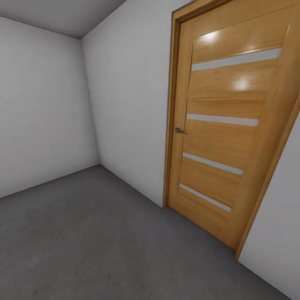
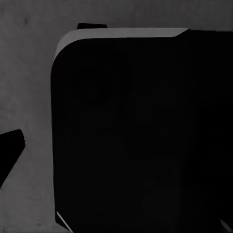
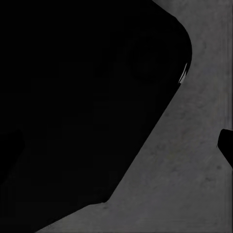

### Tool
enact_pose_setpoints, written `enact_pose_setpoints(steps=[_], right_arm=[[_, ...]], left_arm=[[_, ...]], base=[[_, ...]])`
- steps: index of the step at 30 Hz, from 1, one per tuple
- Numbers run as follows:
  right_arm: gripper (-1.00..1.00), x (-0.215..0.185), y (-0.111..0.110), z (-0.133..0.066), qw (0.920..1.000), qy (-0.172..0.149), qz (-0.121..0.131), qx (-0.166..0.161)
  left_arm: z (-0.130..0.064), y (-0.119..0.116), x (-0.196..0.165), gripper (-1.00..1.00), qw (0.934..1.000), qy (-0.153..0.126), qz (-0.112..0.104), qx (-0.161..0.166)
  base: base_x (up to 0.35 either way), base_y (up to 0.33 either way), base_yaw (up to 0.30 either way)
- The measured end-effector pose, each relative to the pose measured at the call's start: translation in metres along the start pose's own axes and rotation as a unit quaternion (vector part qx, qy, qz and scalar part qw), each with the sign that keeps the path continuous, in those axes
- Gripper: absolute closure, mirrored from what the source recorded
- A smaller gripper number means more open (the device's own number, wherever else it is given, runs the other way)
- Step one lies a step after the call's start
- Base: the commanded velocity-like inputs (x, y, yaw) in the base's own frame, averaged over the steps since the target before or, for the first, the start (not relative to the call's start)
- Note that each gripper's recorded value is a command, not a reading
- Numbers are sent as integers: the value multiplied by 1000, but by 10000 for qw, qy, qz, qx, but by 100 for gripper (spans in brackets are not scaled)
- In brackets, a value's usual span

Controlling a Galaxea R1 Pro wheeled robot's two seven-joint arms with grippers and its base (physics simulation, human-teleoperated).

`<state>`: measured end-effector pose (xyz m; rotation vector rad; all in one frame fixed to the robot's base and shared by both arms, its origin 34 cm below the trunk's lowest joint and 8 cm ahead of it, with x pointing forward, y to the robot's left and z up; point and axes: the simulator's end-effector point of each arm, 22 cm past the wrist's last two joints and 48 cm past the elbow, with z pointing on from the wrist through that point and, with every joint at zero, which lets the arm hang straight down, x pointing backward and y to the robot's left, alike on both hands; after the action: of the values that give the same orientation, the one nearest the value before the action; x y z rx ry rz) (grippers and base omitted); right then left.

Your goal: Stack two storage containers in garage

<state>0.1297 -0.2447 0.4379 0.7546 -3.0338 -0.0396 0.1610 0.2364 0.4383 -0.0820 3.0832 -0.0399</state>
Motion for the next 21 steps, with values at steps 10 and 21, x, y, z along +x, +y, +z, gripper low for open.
enact_pose_setpoints(steps=[10, 21], right_arm=[[-100, -3, 0, 0, 10000, -68, 4, 0], [-100, -3, 0, 0, 10000, -65, 1, 0]], left_arm=[[0, 1, 0, -100, 9999, -2, -143, -10], [0, 1, 0, -100, 9999, -2, -144, -10]], base=[[323, 128, -98], [323, 128, -239]])
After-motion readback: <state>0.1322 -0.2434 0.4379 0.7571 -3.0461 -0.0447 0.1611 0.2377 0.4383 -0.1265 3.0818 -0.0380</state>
